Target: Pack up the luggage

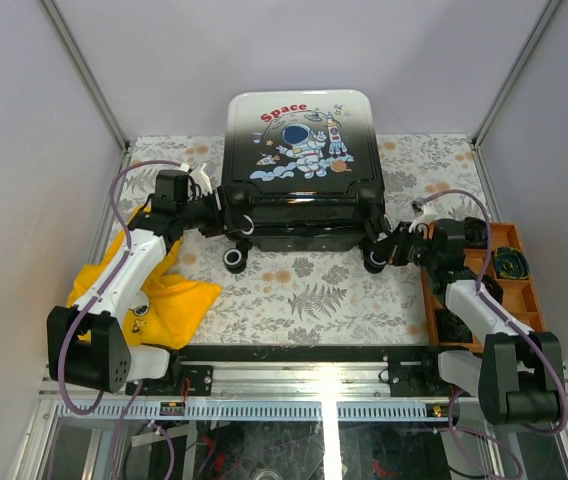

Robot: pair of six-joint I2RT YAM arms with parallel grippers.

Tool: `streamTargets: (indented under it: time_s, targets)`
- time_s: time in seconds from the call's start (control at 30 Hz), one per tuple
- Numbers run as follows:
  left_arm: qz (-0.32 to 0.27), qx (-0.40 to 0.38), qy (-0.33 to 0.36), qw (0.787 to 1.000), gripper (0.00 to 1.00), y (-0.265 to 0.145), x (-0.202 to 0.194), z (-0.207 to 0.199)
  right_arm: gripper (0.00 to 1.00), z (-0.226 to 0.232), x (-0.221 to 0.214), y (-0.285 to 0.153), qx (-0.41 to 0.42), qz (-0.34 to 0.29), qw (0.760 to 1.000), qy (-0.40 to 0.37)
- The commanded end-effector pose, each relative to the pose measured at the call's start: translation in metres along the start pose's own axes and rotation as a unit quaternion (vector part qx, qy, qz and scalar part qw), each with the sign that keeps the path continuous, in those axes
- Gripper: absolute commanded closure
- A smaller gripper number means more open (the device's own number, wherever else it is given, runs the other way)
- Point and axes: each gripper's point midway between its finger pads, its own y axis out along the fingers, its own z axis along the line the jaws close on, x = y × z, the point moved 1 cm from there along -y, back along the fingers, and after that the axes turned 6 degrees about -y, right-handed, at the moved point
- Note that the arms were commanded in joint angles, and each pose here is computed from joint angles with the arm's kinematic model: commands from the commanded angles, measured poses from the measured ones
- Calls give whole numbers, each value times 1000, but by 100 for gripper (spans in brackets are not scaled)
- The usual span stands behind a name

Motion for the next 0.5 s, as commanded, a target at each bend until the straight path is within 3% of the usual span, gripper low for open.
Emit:
streamTargets:
  time_s: [0.0,0.3,0.43,0.47]
  targets:
    - [-29,-36,67,997,100,-16,15,-10,100,-12,41,-12,-42,-46,997,-46]
    - [-78,46,57,994,100,-29,40,36,100,-68,39,-46,-105,-23,994,17]
    - [-68,40,56,995,100,-27,37,39,99,-53,42,-43,-34,-17,999,-13]
    - [-64,36,55,996,100,-26,35,38,93,-48,44,-43,-20,-27,999,-16]
